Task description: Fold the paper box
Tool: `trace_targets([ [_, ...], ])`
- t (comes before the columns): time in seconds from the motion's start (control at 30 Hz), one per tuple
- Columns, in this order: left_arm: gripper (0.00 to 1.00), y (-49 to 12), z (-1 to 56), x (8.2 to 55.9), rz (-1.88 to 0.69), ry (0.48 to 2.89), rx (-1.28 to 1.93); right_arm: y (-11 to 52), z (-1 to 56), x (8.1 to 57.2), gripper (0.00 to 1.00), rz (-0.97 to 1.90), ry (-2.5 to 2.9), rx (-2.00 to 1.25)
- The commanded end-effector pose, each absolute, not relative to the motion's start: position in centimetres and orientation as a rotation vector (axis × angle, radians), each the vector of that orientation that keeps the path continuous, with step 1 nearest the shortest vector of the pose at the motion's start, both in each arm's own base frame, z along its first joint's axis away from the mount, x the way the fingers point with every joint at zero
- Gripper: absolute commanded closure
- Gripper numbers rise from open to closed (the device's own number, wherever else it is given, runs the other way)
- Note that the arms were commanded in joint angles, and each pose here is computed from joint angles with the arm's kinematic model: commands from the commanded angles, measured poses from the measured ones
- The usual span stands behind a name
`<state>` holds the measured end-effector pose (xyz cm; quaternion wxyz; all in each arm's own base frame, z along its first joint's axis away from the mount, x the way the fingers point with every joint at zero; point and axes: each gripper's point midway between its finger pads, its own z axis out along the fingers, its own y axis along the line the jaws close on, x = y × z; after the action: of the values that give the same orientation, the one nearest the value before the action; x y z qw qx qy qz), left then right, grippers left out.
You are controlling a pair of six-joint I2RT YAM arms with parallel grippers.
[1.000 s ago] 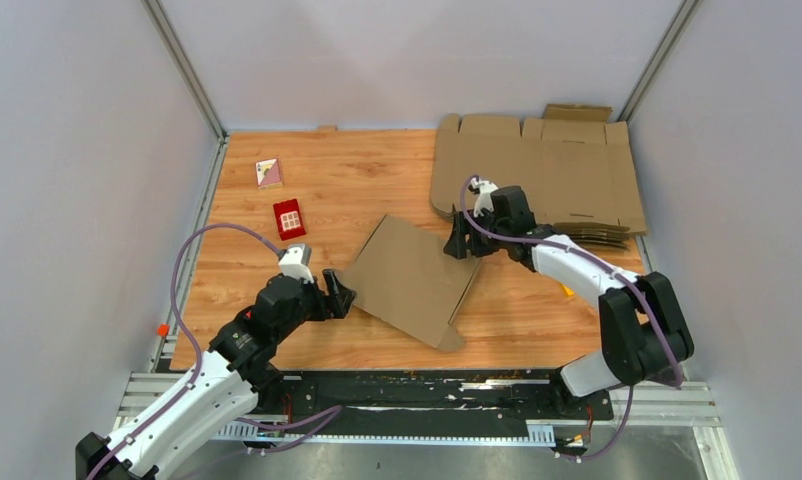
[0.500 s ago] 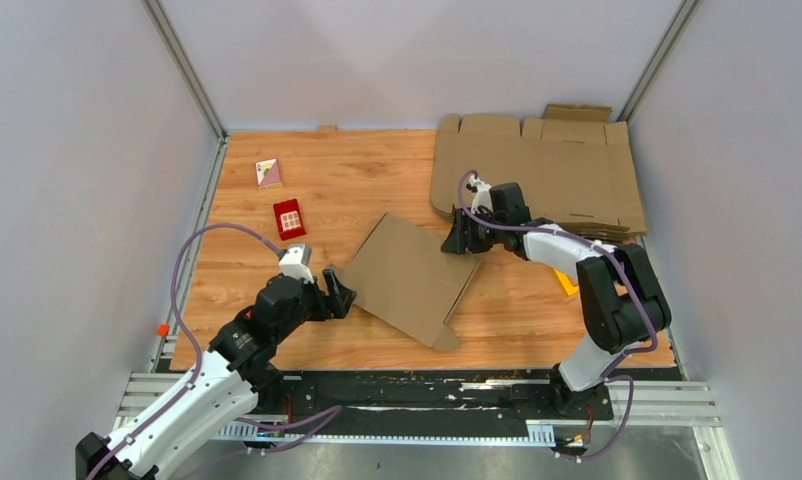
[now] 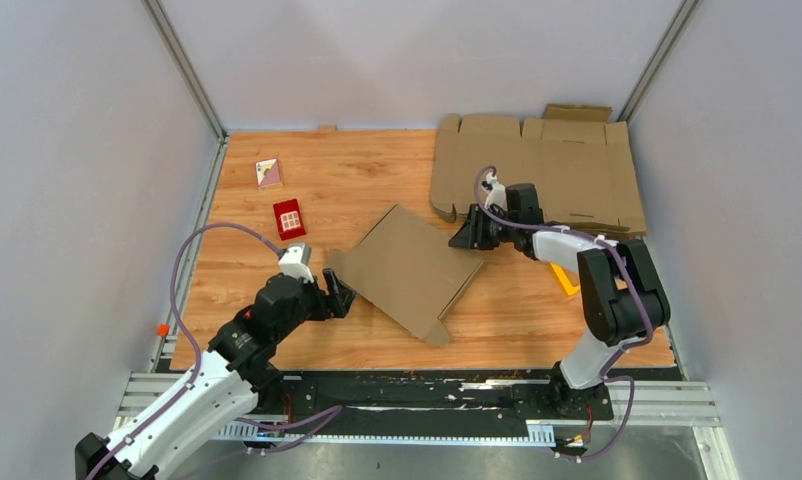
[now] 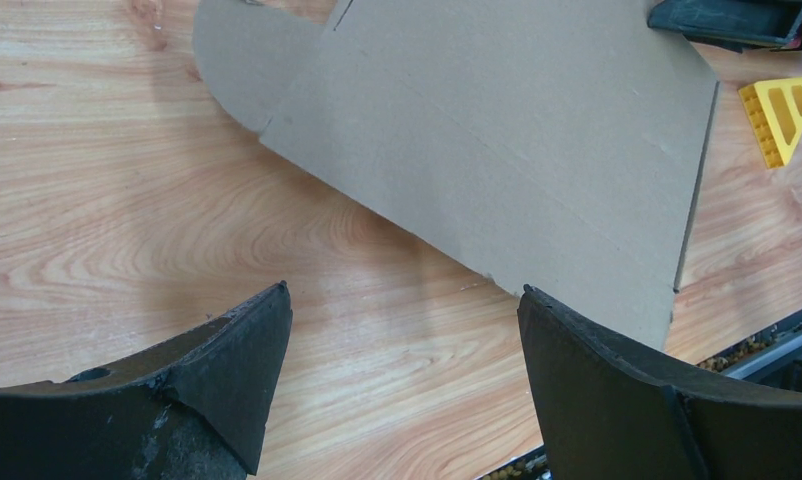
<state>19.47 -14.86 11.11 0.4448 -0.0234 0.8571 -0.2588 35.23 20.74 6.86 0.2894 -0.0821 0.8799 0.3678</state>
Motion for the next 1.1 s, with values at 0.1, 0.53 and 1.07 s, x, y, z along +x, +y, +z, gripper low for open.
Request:
trace_targets([
  [0.1,0.1,-15.3,14.2,20.0,-0.678,2.057,-0.059,19.0,3.7,35.2,0.69,1.041,2.402,-0.078],
  [0.53,0.1,-15.1,14.0,19.8,-0.671,2.069,-0.055,18.2,5.2,35.7,0.98,1.043,2.343,-0.059],
  [1.07,0.1,-15.3,13.1,20.0,-0.659,2.091,-0.057,17.2,10.1,35.4,0.68,0.936,2.206,-0.142],
])
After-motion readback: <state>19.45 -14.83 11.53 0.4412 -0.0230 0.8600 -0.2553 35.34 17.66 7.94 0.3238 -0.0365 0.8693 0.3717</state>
